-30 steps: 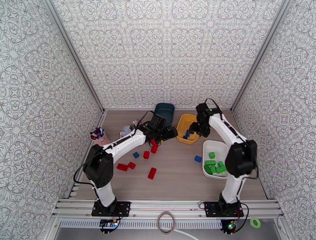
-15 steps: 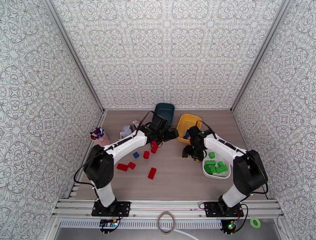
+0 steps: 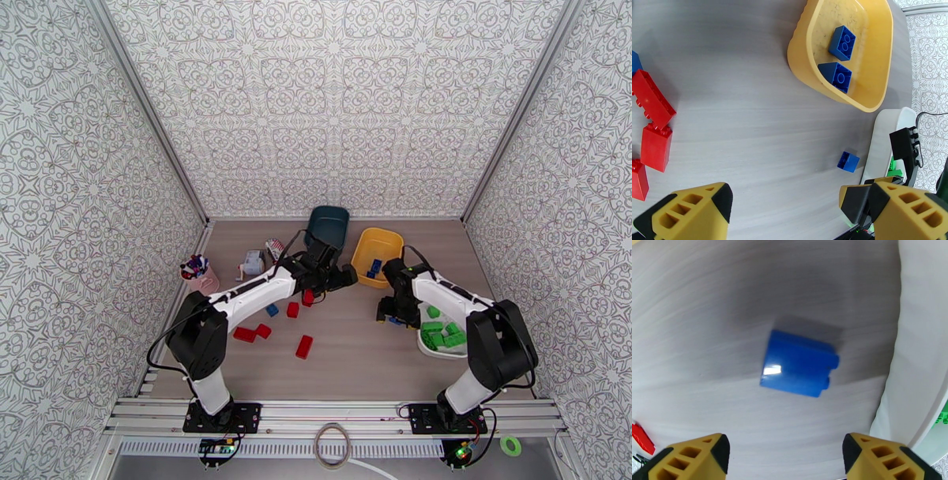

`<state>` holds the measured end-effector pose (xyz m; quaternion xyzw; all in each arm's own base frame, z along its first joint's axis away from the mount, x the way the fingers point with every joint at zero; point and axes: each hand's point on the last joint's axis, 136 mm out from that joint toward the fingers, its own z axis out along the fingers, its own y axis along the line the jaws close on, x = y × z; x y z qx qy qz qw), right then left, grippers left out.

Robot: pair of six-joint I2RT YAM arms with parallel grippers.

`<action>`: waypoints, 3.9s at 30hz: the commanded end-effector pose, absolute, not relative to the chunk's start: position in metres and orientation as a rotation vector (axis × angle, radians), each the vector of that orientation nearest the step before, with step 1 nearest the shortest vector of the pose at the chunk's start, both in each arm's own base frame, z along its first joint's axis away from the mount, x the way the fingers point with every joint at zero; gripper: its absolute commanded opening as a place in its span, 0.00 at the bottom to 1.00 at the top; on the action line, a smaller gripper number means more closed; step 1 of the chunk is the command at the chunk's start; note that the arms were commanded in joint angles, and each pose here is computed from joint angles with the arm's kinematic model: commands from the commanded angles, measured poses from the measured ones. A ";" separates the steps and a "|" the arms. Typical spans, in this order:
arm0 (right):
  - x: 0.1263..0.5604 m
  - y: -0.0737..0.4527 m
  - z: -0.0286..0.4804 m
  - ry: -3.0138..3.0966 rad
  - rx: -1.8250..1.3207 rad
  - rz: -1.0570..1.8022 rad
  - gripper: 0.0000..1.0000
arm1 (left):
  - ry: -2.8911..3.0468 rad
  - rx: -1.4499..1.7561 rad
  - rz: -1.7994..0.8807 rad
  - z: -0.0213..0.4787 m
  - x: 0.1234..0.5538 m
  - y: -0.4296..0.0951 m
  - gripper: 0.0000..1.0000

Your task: Sort the legos into containers by color

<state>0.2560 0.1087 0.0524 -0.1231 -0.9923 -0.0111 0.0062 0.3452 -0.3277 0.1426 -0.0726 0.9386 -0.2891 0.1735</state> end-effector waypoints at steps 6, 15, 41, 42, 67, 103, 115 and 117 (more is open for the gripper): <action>0.273 0.108 0.041 -3.095 -0.444 0.027 0.78 | 2.634 -0.210 -0.825 0.153 0.343 -0.322 0.97; 0.284 0.102 0.021 -3.045 -0.527 0.028 0.75 | 2.633 -0.233 -0.820 0.153 0.343 -0.309 0.96; 0.299 0.137 0.040 -3.104 -0.470 -0.149 0.31 | 2.615 -0.282 -0.768 0.160 0.354 -0.279 0.99; 0.300 0.140 0.045 -3.116 -0.457 -0.163 0.31 | 2.613 -0.284 -0.755 0.161 0.355 -0.276 0.99; 0.452 0.148 0.137 -3.304 -0.398 -0.224 0.40 | 2.659 -0.636 -0.314 0.143 0.321 -0.108 0.94; 0.342 0.334 0.161 -3.207 0.600 -0.650 0.70 | 2.910 -0.833 -0.174 0.033 0.313 -0.098 0.66; 0.326 0.337 0.146 -3.192 0.583 -0.613 0.68 | 2.895 -0.908 -0.169 0.022 0.320 -0.093 0.60; 0.325 0.336 0.145 -3.191 0.573 -0.608 0.68 | 2.891 -0.916 -0.168 0.022 0.322 -0.092 0.59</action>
